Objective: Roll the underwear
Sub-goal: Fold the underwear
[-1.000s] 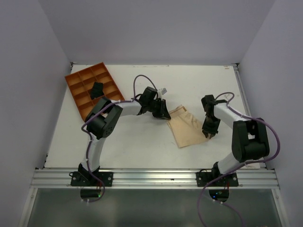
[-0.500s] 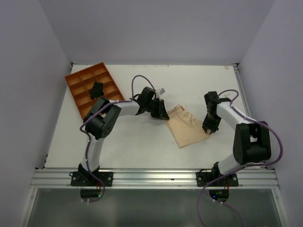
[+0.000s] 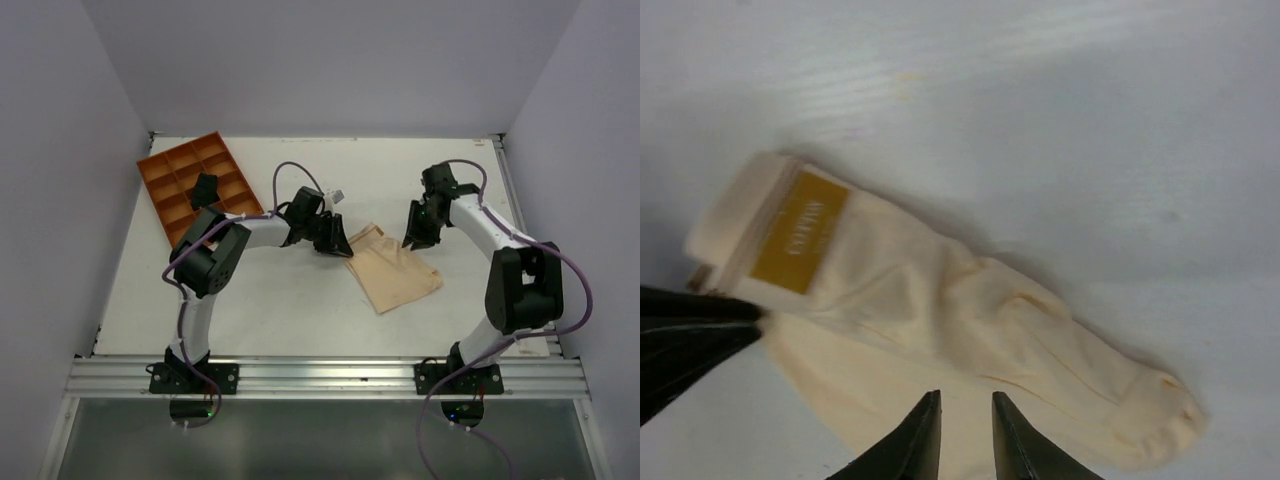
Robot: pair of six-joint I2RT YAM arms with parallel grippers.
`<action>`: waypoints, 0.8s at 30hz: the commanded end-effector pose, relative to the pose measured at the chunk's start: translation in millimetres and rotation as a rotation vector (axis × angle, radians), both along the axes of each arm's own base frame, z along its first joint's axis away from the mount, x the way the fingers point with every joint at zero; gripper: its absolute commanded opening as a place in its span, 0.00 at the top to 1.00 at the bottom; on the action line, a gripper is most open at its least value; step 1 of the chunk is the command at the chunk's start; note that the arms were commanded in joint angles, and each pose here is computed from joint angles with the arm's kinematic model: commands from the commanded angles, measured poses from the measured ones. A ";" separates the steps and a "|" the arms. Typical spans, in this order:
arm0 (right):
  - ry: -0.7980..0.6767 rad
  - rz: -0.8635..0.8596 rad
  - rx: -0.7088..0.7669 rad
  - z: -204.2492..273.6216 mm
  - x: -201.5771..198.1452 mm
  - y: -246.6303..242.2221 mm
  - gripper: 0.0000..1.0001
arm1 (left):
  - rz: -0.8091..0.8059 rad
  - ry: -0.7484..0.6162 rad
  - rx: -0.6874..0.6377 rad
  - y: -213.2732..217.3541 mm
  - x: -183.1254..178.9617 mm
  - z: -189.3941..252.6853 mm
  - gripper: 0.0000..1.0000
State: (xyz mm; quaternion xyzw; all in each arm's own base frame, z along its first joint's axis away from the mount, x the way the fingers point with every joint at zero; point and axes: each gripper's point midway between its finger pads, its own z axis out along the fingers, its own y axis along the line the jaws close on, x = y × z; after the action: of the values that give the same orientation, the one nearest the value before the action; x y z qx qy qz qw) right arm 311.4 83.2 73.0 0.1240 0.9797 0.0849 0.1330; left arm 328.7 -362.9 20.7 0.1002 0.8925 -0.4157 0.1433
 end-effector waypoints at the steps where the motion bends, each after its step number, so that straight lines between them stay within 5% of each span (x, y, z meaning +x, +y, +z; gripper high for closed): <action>1: -0.149 0.231 0.210 33.0 37.0 56.4 0.72 | 0.015 0.058 0.118 26.0 -15.0 -33.3 0.76; 3: -0.108 0.330 0.343 33.9 39.0 89.0 0.77 | 0.015 0.056 0.120 25.9 -14.4 -32.9 0.76; 6: -0.051 0.394 0.344 19.2 42.0 107.0 0.88 | 0.020 0.056 0.129 26.9 -13.5 -35.2 0.76; 24: 0.086 0.303 0.451 -74.1 92.3 101.6 0.94 | 0.046 0.082 0.234 54.8 -32.1 -61.6 0.76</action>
State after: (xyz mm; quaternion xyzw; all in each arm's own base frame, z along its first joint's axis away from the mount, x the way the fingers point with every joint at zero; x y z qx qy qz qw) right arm 386.5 192.0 15.0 0.0236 0.9461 0.3227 0.0163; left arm 323.3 -354.0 16.7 0.0996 0.8946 -0.4069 0.1556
